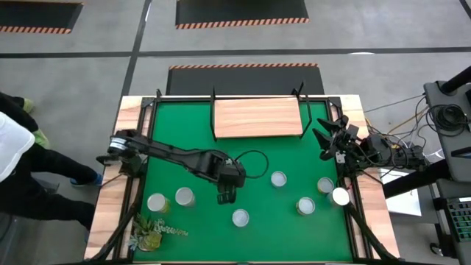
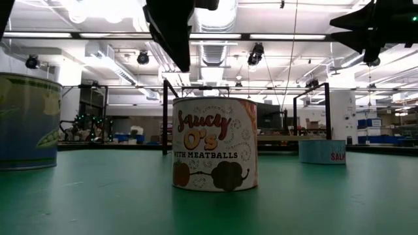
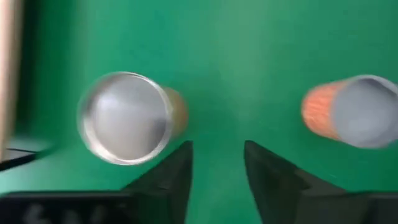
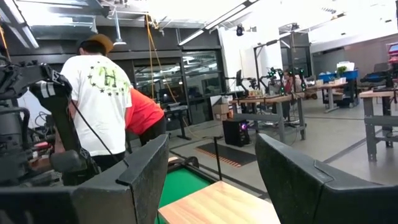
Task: Pick and place cans onto a shelf
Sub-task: Put the canned pineapple on the shelf
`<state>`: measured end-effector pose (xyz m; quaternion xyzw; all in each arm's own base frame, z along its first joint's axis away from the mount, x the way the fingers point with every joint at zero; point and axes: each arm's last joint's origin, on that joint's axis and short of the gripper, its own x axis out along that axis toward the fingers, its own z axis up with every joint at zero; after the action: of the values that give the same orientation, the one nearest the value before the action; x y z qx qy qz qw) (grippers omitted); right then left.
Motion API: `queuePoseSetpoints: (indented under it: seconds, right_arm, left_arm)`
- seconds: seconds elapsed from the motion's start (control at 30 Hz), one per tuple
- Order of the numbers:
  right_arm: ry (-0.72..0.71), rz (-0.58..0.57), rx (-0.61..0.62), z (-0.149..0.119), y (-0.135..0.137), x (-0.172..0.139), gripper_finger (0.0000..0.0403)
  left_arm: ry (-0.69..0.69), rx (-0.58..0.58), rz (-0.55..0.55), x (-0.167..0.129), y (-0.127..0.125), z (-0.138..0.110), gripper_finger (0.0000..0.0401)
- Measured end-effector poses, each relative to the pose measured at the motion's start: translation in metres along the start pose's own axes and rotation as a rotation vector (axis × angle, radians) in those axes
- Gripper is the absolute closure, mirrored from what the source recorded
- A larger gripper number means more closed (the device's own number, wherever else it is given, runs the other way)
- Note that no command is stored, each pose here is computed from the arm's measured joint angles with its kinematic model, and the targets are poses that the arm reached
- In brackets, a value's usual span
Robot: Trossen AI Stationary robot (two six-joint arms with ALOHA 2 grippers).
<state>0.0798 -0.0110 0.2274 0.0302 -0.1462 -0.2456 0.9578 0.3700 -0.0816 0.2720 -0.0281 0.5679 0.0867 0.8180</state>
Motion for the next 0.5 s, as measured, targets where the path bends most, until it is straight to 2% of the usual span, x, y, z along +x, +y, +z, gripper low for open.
queuePoseSetpoints:
  seconds: [0.2,0.33,0.5]
  right_arm:
    - [0.004,0.007,0.013,-0.001,0.0,0.0,0.0174]
    - [0.008,0.007,0.011,-0.001,0.0,0.0,0.0174]
    - [0.013,0.007,0.008,-0.002,0.0,0.0,0.0174]
  left_arm:
    - [-0.093,-0.009,0.244,-0.001,0.009,0.003,0.0147]
    - [-0.099,-0.018,0.243,0.0,0.015,0.007,0.0094]
    - [-0.074,-0.016,0.209,0.008,0.018,0.004,0.0074]
